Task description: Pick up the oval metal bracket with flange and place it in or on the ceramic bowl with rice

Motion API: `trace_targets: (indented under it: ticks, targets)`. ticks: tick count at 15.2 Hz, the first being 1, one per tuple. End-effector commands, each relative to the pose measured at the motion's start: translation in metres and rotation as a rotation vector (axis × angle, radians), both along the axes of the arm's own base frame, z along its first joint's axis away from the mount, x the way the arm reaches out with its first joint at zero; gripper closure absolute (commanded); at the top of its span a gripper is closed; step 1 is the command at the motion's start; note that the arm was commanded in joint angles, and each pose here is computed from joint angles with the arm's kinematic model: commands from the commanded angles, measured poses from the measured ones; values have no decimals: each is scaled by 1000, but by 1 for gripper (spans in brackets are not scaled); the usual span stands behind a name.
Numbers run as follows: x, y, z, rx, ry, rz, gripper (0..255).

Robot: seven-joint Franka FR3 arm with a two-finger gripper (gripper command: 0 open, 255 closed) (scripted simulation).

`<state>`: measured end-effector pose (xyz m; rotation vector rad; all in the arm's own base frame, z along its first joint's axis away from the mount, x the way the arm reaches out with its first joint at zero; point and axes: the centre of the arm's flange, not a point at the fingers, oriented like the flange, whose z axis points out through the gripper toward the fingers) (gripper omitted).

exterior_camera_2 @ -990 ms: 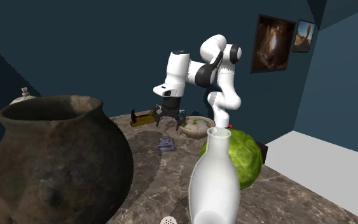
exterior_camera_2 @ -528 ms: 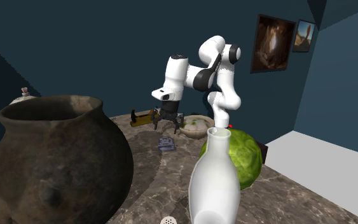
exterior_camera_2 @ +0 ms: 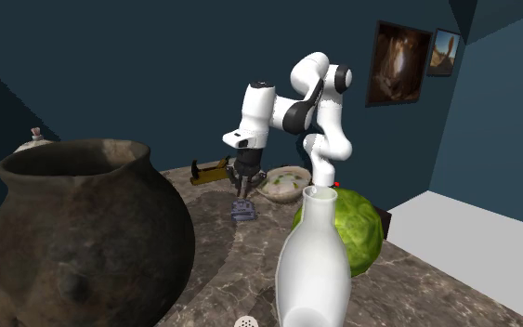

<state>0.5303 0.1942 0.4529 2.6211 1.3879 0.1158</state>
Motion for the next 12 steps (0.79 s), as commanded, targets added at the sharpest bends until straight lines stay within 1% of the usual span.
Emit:
trace_targets:
  ticks: [1,7,8,10,12]
  targets:
    - [-1,0,-1,-1,3,0,255]
    - [0,0,-1,-1,3,0,255]
    - [0,0,-1,-1,3,0,0]
    - [-2,32,1,7,-52,-273,0]
    - [4,63,3,15,-106,-547,0]
